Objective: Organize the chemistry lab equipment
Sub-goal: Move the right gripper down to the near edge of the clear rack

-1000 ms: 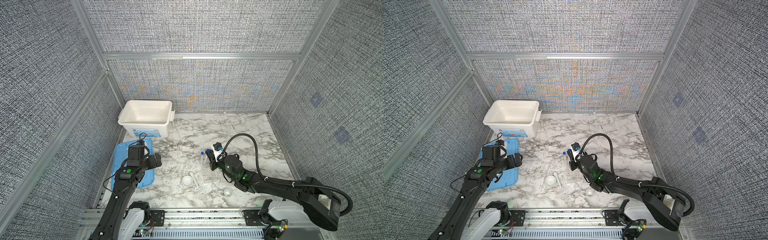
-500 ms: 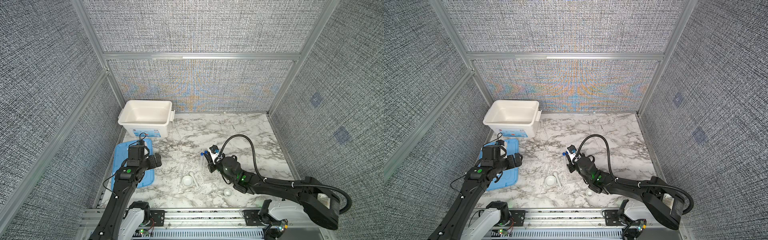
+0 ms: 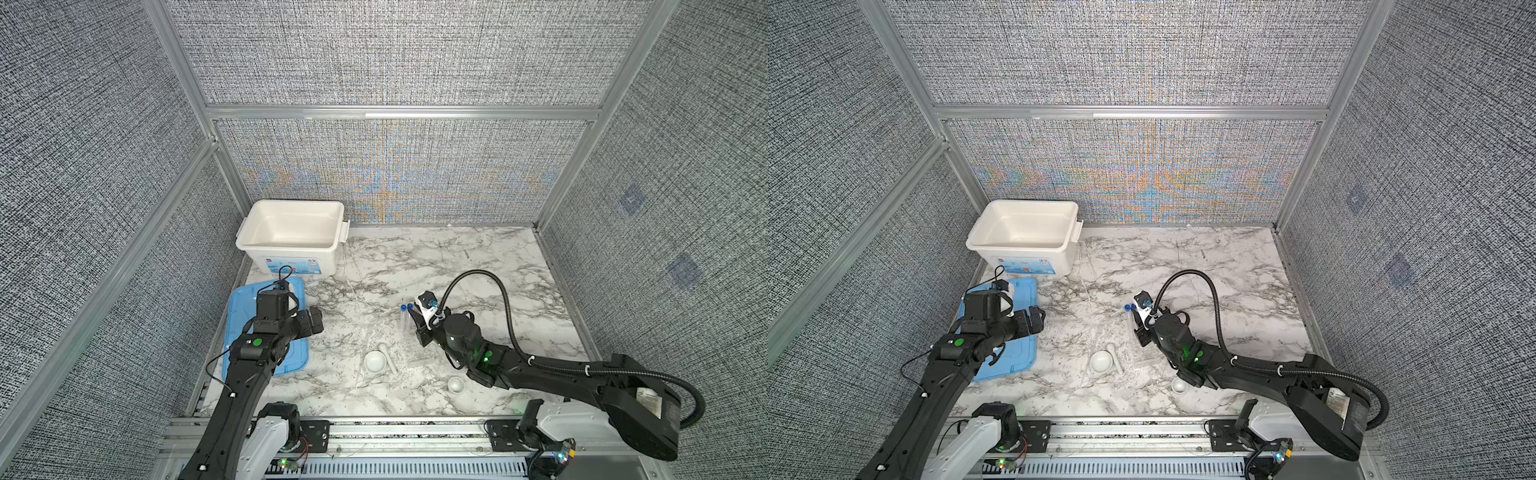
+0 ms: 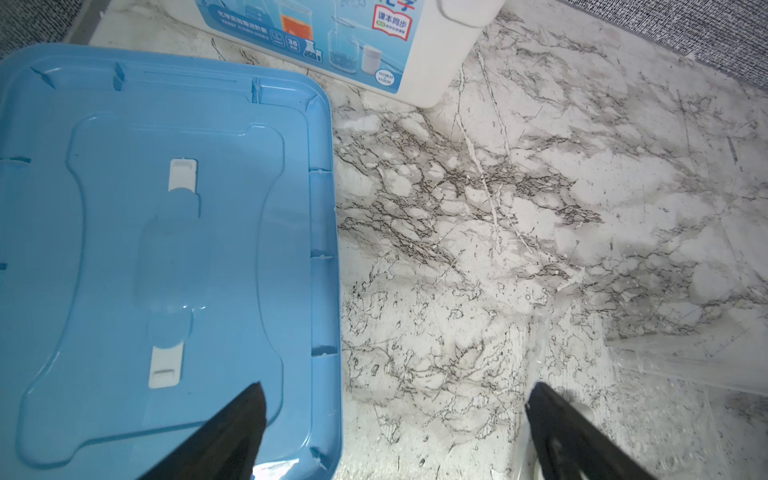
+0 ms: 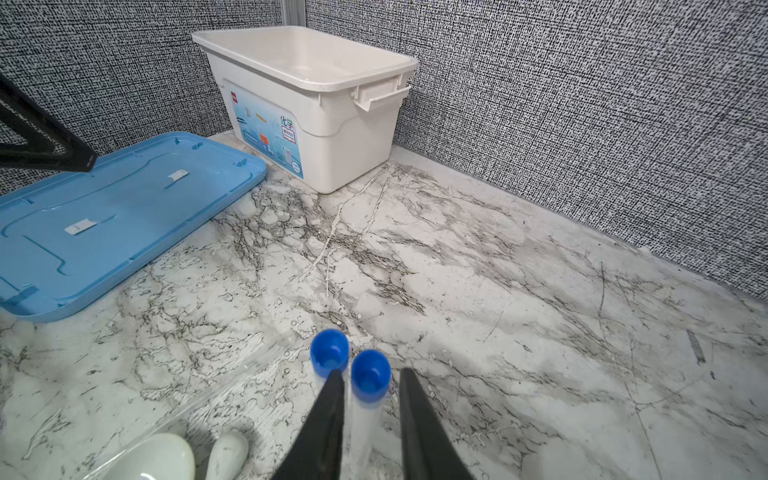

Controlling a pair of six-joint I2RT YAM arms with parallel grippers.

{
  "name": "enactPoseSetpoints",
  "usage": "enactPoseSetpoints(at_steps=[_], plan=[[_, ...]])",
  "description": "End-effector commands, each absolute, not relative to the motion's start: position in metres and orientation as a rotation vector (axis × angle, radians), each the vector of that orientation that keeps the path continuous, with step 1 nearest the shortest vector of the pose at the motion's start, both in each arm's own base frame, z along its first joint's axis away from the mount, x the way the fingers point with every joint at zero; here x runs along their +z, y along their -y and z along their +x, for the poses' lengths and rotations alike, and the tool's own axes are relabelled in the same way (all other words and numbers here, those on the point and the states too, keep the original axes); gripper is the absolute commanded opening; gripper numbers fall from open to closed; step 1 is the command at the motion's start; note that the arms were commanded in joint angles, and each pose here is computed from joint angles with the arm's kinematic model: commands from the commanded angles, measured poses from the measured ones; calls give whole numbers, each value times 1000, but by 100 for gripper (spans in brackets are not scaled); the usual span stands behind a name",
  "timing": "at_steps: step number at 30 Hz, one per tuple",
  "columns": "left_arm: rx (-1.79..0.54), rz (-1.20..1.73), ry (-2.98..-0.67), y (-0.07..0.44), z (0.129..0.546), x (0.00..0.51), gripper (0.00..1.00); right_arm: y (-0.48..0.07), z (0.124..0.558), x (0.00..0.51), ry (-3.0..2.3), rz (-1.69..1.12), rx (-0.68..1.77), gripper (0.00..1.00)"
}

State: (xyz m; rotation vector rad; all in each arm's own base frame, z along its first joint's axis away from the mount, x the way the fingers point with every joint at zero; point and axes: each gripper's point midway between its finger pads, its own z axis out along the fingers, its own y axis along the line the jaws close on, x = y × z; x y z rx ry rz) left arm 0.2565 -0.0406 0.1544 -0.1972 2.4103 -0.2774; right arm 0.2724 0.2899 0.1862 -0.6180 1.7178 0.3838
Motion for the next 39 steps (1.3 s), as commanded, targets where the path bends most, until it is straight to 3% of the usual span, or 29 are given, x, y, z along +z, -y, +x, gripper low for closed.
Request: enactPoseSetpoints(at_steps=[1,7,19,23,27,30,39], plan=[[-270,-194,-2402,40,258,156,99,-290,272,198,-1691,-599,393,26],[-271,-193,-2395,40,257,157,99,-280,266,220,-1687,-557,434,27],[-280,-192,-2400,41,257,157,99,-267,271,228,-2276,-512,586,43],[-292,-186,-2399,43,256,158,99,-250,265,221,-2426,-472,727,54],[-295,-184,-2397,43,256,159,99,-237,247,191,-2515,-538,692,70],[-295,-187,-2399,43,256,158,99,-229,230,153,-2569,-527,629,99],[-299,-182,-2397,44,256,159,99,-237,194,90,-2627,-575,499,99]])
